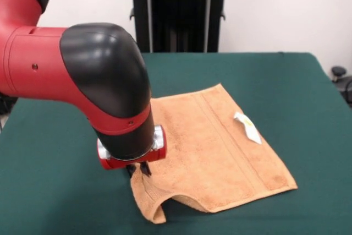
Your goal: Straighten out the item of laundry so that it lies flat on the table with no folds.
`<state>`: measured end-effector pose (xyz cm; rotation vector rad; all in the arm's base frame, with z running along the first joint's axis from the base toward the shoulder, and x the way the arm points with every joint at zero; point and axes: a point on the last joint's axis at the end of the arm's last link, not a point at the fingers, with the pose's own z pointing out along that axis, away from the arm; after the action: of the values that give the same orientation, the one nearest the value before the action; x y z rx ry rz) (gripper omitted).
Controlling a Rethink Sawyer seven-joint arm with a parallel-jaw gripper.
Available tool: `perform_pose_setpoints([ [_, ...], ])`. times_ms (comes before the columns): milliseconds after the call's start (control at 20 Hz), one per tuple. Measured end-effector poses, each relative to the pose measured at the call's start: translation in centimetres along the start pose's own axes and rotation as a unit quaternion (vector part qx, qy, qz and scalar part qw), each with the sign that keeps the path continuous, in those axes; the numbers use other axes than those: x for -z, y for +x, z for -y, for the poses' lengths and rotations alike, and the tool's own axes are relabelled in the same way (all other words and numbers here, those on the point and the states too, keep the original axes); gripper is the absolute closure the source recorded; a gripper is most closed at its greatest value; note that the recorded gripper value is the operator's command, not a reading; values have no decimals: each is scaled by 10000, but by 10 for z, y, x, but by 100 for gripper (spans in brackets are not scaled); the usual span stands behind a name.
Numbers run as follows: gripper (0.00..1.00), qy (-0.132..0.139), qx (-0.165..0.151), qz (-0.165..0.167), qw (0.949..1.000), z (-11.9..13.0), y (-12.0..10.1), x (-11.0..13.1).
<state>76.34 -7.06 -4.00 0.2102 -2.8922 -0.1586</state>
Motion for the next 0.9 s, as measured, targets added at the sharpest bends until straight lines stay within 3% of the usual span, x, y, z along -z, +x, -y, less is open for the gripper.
perform_pose_setpoints([
  [400,100,68,77,88,9999,-5,3,1],
  [450,0,87,92,107,9999,-6,4,0],
  [900,0,148,188,156,9996,-12,9,-6],
])
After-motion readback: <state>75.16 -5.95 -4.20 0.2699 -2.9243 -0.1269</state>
